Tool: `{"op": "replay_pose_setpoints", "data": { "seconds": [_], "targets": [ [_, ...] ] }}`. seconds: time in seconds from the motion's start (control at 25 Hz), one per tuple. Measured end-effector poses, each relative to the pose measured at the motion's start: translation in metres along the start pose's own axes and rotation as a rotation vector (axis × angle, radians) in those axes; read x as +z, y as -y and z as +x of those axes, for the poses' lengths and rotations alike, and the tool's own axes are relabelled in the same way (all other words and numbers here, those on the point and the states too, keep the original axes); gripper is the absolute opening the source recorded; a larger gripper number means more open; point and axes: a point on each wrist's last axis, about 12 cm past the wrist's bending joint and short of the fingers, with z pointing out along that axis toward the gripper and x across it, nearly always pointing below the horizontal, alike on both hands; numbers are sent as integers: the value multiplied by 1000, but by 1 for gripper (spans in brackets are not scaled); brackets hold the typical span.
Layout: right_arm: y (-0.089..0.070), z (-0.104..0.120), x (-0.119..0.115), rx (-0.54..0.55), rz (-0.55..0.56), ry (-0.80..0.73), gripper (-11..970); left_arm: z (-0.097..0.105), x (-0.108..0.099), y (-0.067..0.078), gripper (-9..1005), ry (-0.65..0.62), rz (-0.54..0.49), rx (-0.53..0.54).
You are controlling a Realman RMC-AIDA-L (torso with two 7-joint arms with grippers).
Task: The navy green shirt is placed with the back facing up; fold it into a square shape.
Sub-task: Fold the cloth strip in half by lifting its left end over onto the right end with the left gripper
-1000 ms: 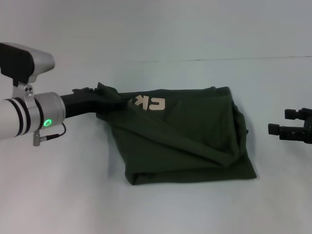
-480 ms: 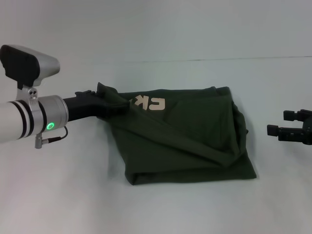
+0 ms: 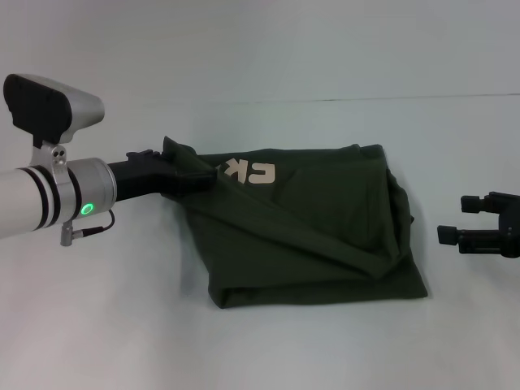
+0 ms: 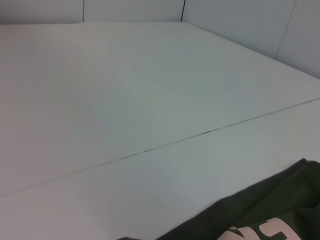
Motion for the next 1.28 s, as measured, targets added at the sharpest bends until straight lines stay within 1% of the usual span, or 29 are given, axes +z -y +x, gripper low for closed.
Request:
{"op": "replay_pose_setpoints", "data": {
  "seconds": [0.52, 0.72, 0.92, 1.16, 1.28],
  "targets": [
    [-1, 1, -1, -4, -6, 6, 920, 1, 0, 1, 913, -1, 1, -2],
    [-1, 0, -1, -5, -5, 6, 920, 1, 0, 1, 762, -2, 1, -1],
    [-1, 1, -1, -3, -4, 7, 919, -1, 0, 0, 529, 5, -1, 2],
    [0, 1, -1, -2, 1, 8, 919, -2, 1, 1, 321, 5, 0, 7],
    [0, 1, -1, 0, 2, 8, 919, -3, 1, 0, 185, 5, -1, 9]
  ]
}}
